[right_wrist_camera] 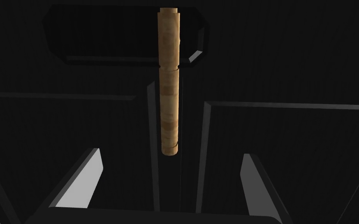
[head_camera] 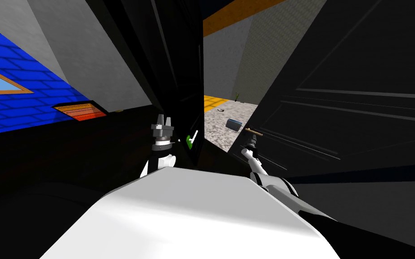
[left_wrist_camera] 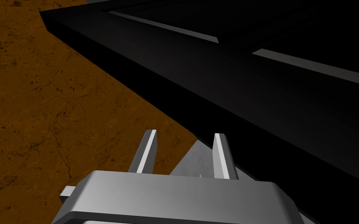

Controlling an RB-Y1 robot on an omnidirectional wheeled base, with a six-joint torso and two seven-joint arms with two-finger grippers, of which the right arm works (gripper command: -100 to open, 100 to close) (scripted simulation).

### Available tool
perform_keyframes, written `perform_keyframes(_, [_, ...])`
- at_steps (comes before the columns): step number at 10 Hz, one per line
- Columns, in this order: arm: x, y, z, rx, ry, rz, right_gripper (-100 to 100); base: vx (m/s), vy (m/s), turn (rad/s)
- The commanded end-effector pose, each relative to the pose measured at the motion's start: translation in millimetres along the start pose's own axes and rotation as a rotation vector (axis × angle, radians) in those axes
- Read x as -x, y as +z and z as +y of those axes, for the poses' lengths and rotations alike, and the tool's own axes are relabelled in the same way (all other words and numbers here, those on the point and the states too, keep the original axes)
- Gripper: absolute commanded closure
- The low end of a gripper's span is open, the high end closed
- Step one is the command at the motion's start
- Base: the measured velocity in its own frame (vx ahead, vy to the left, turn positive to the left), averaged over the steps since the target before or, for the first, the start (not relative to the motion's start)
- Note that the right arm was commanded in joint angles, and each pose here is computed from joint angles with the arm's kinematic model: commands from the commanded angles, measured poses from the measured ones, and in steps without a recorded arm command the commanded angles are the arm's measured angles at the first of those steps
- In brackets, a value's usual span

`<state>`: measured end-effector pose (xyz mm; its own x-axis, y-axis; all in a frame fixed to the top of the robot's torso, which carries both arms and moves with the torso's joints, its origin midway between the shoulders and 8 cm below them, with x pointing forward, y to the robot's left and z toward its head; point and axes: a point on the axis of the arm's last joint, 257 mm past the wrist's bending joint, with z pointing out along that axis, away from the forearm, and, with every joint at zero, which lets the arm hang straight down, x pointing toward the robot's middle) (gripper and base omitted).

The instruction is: Pull the door open

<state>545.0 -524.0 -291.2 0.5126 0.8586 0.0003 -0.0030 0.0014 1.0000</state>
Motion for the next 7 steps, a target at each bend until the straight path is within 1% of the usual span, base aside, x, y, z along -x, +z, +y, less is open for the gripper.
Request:
perform_keyframes(1, [10.6,0.8,0.2,0.002,0.000,-0.028,-100,0.026,-0.068,0.217])
perform_keyframes(3, [27.7,1.3,0.1,0.005,-0.001,-0.074,-100,0.076,-0.154,0.315])
perform_keyframes(5, [37.0,1.3,-0.1,0.007,-0.001,-0.099,-100,0.071,-0.149,0.156])
perform_keyframes(6, [49.8,0.8,-0.6,0.008,-0.001,-0.134,-100,0.077,-0.166,0.229])
perform_keyframes(7, [53.5,0.5,-0.8,0.008,-0.001,-0.144,-100,0.122,-0.180,0.214])
